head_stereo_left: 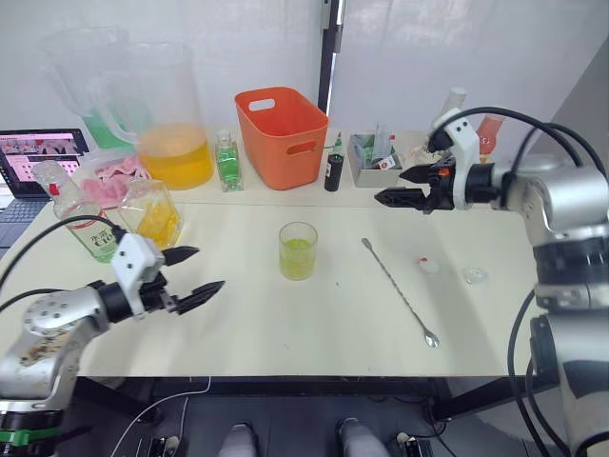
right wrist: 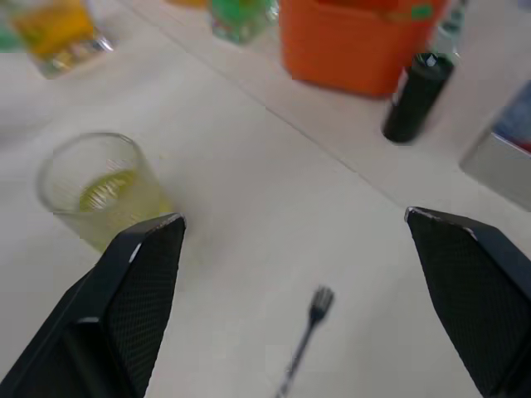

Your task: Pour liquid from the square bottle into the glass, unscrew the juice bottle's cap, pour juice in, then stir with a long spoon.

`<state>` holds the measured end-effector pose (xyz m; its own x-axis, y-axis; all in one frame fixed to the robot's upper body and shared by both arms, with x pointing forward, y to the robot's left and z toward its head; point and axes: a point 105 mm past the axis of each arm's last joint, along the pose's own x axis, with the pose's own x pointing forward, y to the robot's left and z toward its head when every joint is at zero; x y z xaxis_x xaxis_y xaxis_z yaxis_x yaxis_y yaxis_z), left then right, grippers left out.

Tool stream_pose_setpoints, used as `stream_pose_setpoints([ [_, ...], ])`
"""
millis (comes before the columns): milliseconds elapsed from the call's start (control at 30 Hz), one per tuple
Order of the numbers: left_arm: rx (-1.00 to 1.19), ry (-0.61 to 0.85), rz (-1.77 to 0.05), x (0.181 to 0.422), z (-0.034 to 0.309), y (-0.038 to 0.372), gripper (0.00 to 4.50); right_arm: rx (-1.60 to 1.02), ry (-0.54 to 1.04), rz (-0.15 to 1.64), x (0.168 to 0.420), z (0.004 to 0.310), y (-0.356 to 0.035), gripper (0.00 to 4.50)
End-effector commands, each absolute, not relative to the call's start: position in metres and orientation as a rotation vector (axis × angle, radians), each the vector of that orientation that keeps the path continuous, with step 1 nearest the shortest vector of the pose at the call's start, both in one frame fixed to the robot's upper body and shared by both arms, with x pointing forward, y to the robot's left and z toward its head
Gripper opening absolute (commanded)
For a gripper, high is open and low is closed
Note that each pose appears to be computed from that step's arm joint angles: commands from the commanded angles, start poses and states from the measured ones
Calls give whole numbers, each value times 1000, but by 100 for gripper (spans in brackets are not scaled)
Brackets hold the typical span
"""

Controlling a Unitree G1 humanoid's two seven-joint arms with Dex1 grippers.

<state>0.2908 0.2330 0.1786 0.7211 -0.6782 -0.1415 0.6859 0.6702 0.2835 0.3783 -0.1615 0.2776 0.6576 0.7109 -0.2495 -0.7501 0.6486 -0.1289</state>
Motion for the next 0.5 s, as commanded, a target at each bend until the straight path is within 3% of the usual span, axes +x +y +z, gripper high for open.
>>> stream_pose_setpoints([
  [33,309,60,-653,294,177,280,450,-194,-19,889,343,298,-164,447],
  [200,365,194,-508,291,150,333,450,-171,-112,766,321,274,-184,447],
  [333,368,236,-482,277,133,351,450,-316,-115,596,311,235,-216,447],
  [500,377,229,-464,276,126,356,450,-379,-86,533,296,196,-243,447],
])
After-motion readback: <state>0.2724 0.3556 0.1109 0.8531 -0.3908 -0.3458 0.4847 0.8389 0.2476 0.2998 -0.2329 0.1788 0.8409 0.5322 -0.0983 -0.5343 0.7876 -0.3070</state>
